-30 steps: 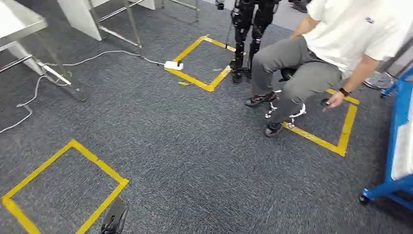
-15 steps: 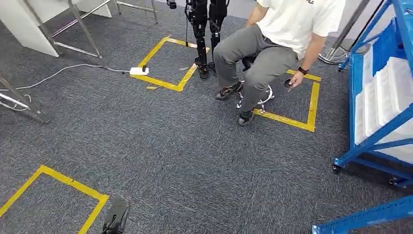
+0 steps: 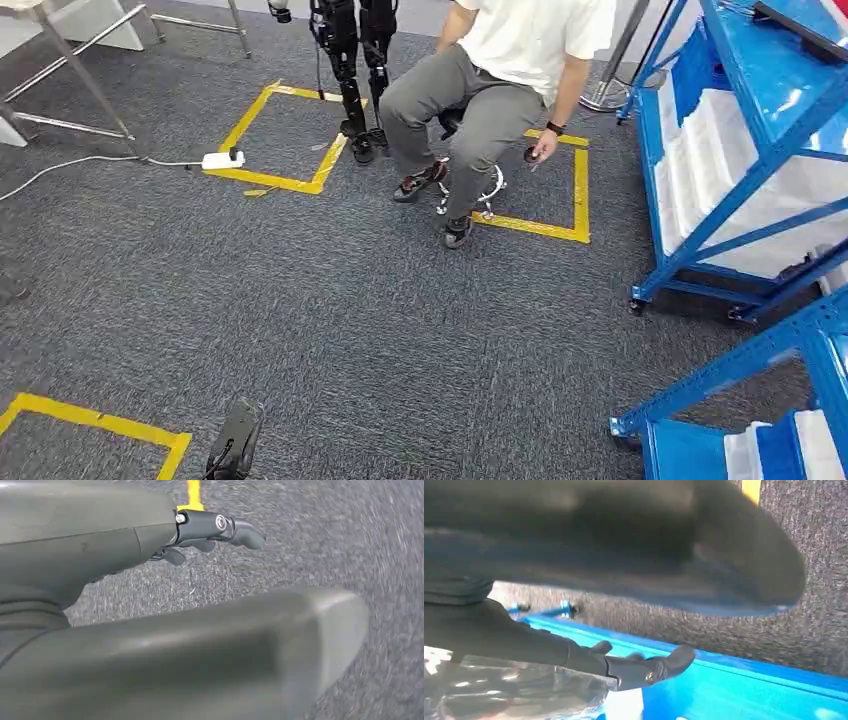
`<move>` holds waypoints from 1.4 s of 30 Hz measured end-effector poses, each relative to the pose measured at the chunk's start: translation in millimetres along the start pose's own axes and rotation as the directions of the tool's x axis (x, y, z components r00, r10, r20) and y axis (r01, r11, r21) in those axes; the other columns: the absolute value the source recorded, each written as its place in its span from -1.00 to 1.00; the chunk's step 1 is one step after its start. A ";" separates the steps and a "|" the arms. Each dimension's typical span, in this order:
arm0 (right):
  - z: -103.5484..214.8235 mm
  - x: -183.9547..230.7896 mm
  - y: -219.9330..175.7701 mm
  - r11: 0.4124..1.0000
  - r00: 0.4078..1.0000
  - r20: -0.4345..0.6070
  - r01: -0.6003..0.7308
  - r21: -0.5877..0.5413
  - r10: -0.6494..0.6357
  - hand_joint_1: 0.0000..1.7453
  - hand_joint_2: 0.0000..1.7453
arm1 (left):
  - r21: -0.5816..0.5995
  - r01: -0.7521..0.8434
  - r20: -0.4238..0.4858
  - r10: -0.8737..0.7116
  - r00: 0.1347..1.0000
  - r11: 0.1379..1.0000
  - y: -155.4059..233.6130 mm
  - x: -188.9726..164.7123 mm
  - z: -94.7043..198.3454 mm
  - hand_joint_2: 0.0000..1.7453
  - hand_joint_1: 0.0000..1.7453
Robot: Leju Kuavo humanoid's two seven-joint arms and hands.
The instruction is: Take the parts from the cabinet and place them on the table.
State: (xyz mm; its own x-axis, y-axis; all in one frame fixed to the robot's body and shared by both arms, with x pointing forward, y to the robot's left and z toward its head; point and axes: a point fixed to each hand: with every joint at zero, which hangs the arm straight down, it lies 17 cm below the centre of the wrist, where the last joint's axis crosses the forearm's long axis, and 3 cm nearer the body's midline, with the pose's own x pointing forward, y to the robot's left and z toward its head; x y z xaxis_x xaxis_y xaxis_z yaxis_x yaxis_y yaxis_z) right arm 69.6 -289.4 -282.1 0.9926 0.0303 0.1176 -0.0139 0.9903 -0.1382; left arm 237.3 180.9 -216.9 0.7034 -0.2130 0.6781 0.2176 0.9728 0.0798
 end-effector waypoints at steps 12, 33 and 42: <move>0.2 0.3 1.0 1.000 1.000 -0.002 0.000 0.004 0.000 -1.00 -1.00 | -0.003 0.001 0.016 -0.001 1.000 1.000 0.9 11.3 -4.1 -1.00 -1.00; 0.7 -1.2 4.1 1.000 1.000 -0.016 0.002 0.013 -0.001 -1.00 -1.00 | -0.005 0.010 -0.002 -0.010 1.000 1.000 1.4 2.1 -1.5 -1.00 -1.00; 0.5 -0.7 3.0 1.000 1.000 -0.019 0.003 0.011 -0.003 -1.00 -1.00 | -0.006 0.012 0.012 -0.012 1.000 1.000 1.4 11.3 -4.7 -1.00 -1.00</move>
State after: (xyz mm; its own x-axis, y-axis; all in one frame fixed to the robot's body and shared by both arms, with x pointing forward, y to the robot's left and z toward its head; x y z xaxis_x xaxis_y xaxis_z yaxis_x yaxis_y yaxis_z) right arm 68.8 -286.4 -282.1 0.9947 0.0251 0.0996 -0.0123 0.9918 -0.1270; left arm 248.7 179.4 -212.6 0.6926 -0.2231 0.6859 0.2298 0.9697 0.0833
